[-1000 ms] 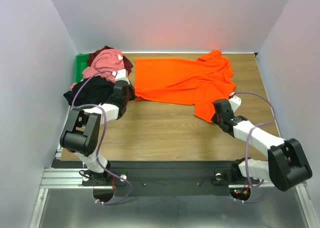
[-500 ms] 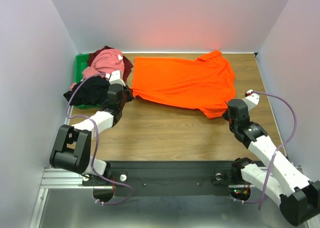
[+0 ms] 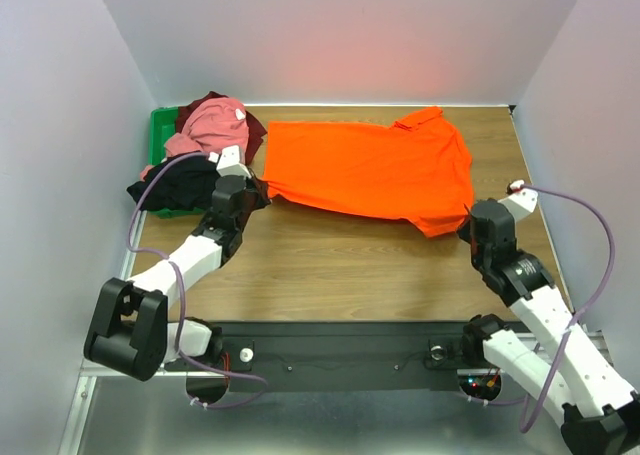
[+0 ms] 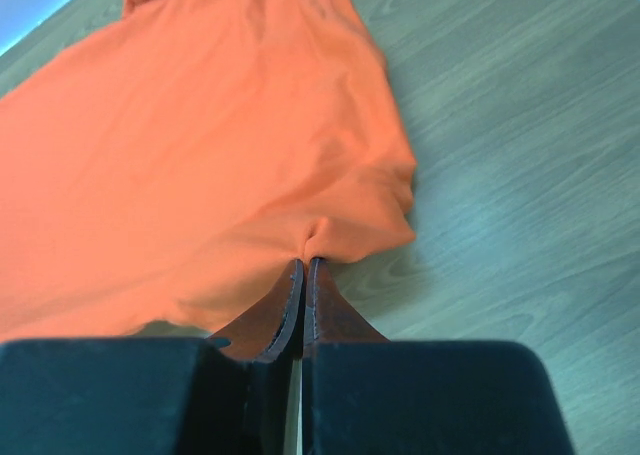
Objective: Fold and stack the t-shirts
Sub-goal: Flatten the tshirt out, then fold the tshirt
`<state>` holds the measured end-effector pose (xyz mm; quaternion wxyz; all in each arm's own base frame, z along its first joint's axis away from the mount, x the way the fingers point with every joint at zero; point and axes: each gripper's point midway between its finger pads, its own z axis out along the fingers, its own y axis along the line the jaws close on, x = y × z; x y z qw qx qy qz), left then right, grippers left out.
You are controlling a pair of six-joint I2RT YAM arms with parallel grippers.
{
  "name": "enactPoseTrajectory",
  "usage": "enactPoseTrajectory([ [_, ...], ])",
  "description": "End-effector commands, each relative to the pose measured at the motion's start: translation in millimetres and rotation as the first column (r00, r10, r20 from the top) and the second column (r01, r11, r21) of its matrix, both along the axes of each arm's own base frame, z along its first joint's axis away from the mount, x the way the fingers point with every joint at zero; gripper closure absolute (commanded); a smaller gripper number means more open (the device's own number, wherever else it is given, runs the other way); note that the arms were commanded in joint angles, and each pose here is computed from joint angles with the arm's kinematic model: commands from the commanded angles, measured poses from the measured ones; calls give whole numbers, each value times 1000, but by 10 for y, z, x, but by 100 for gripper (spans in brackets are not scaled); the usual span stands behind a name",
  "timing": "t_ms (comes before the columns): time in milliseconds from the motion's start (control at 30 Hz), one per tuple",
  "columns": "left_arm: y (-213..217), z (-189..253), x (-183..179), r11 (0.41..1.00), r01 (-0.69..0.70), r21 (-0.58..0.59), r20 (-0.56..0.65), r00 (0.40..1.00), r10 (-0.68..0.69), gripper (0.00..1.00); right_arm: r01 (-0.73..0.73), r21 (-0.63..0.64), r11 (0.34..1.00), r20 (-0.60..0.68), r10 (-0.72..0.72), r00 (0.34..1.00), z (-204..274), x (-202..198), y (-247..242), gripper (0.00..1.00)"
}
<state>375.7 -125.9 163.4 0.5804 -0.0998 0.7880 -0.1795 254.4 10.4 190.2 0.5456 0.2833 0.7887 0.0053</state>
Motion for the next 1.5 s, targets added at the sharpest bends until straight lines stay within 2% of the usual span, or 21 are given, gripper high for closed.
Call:
enactPoseTrajectory([
  [0,0,193,155,1000,-20,17,28,999,19,100,75,-30,997,54,-73,996,344,189,-73,100],
  [300,-105,67,677,996,5,87,-50,999,-1,100,166,-226,960,-24,-175,984,362,1010,-25,100],
  [333,-133,77,788,996,9,92,-52,999,-4,100,176,-224,959,-5,-182,983,472,1120,-14,100],
  [433,-104,26,954,995,6,100,-78,997,2,100,160,-279,947,-62,-185,981,295,1448,17,99],
  [500,-121,27,1122,995,11,98,-82,997,-3,100,174,-284,943,-53,-197,979,383,1649,6,100],
  [533,-98,-111,1181,995,18,102,-116,993,-7,100,162,-323,932,-105,-205,973,186,1759,-22,99],
  [567,-114,-11,1282,995,20,97,-97,995,-11,100,165,-330,929,-109,-211,972,183,1830,-30,99],
  [700,-48,-204,1457,993,24,116,-155,988,-6,100,147,-341,928,-143,-206,968,72,2234,-72,100],
  [833,31,-375,1565,993,12,117,-188,982,10,100,101,-389,916,-221,-200,955,-292,2539,-77,100],
  [933,49,-547,1636,994,20,107,-222,975,5,100,99,-403,910,-222,-202,954,-311,2713,-98,100],
  [1133,15,-546,1766,995,33,95,-225,974,-11,100,77,-418,905,-244,-194,950,-434,2904,-131,98],
  [1267,38,-510,1798,996,16,87,-217,976,4,100,81,-402,912,-226,-184,956,-350,2971,-143,92],
  [1333,30,-441,1815,997,9,73,-201,980,6,92,83,-394,916,-216,-180,960,-294,2974,-148,78],
  [1400,8,-343,1799,998,12,58,-178,984,-1,55,89,-385,918,-207,-180,962,-227,2931,-166,63],
  [1433,-11,-276,1805,999,14,42,-155,988,-7,29,70,-379,923,-234,-169,958,-339,2852,-150,43],
  [1467,-38,-207,1760,999,16,39,-139,990,-10,15,80,-365,928,-210,-165,964,-192,2783,-155,32],
])
